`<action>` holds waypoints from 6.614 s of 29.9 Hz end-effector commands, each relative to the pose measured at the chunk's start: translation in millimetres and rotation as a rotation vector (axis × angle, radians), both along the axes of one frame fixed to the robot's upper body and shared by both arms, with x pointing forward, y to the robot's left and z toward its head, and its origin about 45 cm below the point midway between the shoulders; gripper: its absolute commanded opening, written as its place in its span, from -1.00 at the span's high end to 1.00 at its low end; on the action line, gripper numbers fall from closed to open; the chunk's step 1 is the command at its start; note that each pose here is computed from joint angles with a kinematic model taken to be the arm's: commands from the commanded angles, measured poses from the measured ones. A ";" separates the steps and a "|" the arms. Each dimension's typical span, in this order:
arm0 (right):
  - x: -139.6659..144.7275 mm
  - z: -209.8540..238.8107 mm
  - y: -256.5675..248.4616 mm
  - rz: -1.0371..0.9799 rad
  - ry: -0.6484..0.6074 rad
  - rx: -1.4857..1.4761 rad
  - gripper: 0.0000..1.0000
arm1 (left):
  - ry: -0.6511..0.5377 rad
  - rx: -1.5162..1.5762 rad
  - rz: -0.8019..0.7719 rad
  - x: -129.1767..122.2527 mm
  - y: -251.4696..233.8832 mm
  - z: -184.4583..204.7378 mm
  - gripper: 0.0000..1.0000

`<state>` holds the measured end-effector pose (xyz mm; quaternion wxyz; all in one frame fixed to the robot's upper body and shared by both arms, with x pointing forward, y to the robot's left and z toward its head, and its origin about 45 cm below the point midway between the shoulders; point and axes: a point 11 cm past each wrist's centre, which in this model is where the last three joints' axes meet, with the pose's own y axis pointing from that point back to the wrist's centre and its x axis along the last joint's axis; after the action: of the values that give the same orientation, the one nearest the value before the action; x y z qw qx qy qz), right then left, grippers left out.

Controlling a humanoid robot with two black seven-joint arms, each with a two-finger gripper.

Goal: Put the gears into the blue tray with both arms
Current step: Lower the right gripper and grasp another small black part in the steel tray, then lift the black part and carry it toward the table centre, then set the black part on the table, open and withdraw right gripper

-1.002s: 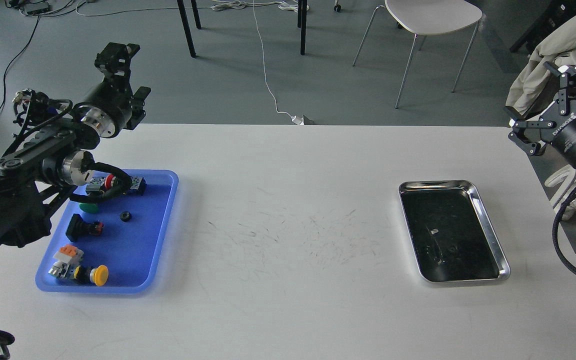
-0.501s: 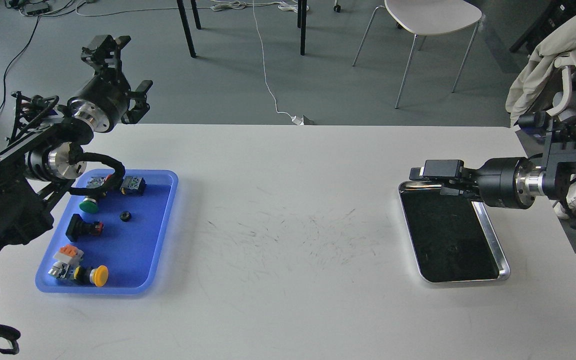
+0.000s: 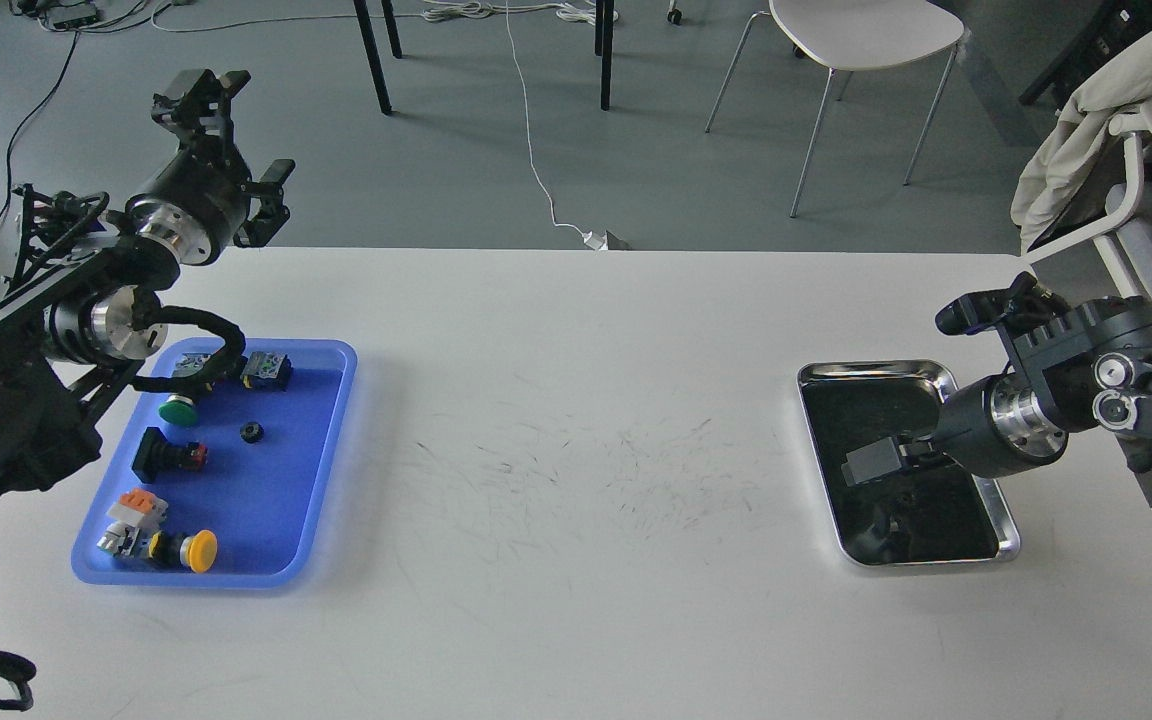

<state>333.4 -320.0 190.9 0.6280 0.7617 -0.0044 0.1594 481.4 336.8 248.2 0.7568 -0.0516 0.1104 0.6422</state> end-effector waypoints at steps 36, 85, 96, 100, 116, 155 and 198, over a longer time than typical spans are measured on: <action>4.9 -37.5 -9.1 -0.009 0.035 -0.067 -0.09 | 0.001 -0.003 -0.003 -1.5 -0.8 -1.7 -0.96; 14.5 -14.6 301.1 0.155 -0.064 0.652 0.95 | 0.008 0.012 0.010 -1.6 1.2 -2.9 -0.95; 22.9 -59.7 278.8 -0.054 -0.111 0.726 0.95 | 0.010 0.011 0.007 -1.0 -3.2 -4.2 -0.95; 18.9 -78.1 267.7 -0.114 -0.096 0.721 0.93 | 0.009 0.009 0.006 -0.9 -3.2 -3.8 -0.96; -5.7 -78.8 284.3 -0.205 0.041 0.799 0.85 | 0.002 0.004 0.010 -0.4 -2.2 -1.6 -0.96; 35.6 -16.7 306.3 -0.231 -0.017 0.855 -0.89 | 0.006 0.009 0.011 -0.9 -1.7 -3.2 -0.95; 2.9 10.1 -149.7 -1.608 -0.277 1.837 -0.89 | -0.368 0.832 -0.781 -143.3 -134.3 6.6 -0.95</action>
<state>344.2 -467.0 209.9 -0.2354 0.6833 -0.6447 -0.2492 364.2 216.5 276.2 0.9054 0.1378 -0.1894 0.3541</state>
